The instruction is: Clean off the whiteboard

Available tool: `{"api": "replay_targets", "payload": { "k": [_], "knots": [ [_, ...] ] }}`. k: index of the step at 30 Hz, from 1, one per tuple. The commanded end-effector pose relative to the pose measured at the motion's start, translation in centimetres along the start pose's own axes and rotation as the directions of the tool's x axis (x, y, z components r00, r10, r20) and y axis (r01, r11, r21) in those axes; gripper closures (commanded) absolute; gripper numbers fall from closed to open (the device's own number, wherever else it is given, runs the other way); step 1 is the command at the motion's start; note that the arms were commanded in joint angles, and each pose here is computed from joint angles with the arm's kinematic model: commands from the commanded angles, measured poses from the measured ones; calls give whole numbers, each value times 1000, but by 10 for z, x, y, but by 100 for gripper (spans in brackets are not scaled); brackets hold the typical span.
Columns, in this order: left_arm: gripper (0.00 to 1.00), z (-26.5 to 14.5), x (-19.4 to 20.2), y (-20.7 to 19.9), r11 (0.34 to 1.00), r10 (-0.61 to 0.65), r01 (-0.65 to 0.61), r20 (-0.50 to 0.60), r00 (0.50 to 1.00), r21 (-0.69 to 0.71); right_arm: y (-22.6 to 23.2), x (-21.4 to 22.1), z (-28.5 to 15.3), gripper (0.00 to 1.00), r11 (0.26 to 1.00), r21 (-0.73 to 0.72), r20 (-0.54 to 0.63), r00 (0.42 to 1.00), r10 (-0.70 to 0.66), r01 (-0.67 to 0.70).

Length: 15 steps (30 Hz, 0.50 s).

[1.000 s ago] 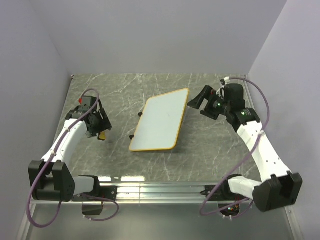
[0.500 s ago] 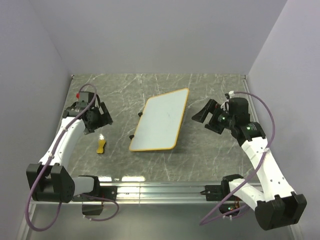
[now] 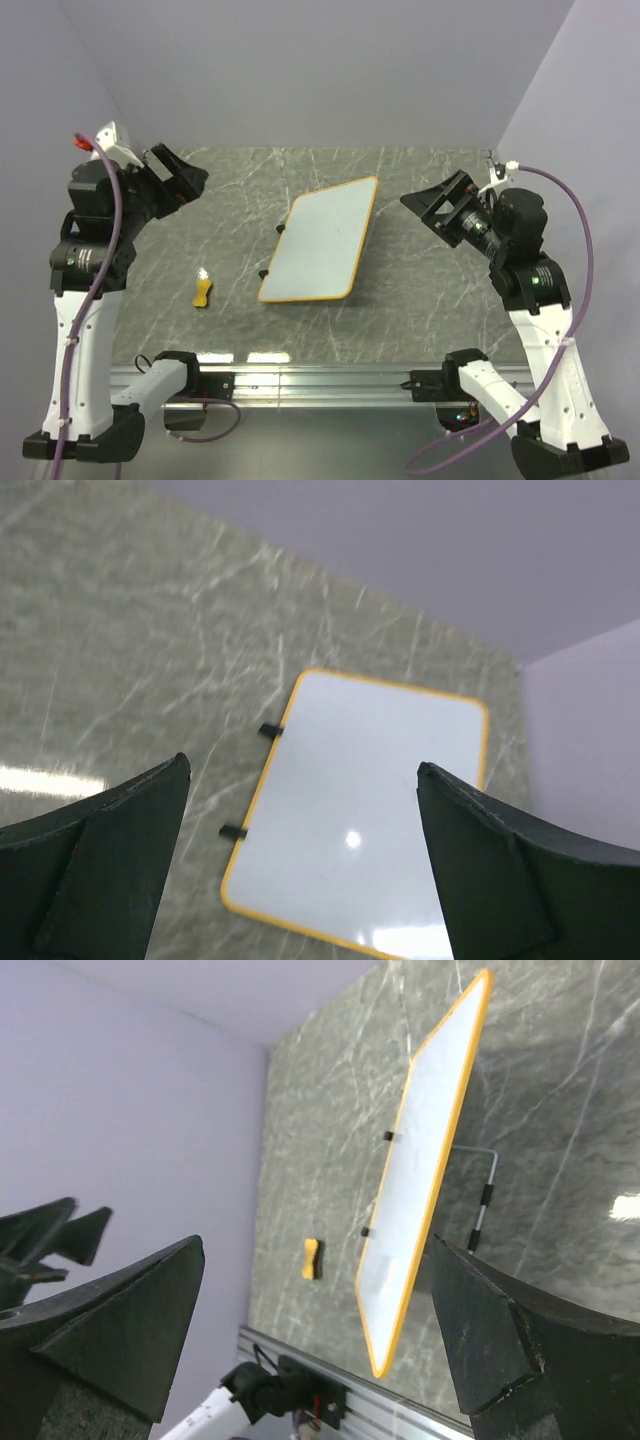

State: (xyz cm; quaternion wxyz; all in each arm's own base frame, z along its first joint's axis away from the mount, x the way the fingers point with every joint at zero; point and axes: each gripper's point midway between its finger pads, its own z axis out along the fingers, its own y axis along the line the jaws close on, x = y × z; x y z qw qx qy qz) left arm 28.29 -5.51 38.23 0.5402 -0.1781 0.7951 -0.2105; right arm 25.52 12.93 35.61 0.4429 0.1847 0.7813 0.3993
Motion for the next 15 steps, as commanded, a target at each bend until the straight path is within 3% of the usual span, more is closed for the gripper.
{"api": "replay_targets", "payload": {
  "k": [1, 5, 10, 15],
  "knots": [
    [1, -11, -36, -19, 999, 18, -22, 109, 994, 39, 9, -11, -8, 0, 997, -59, 95, 994, 47, -42],
    [1, -16, -57, -27, 999, 14, -22, 186, 982, 42, -8, 4, -2, 0, 998, -23, 47, 997, 66, -65],
    [0, -17, -66, -34, 988, 106, -131, 248, 963, 83, -2, 9, -14, 0, 998, -56, 58, 998, -7, 10],
    [0, -2, -72, -20, 996, 89, -93, 257, 962, 2, -10, 8, -25, 0, 999, -4, 82, 996, -42, 43]
  ]
}}
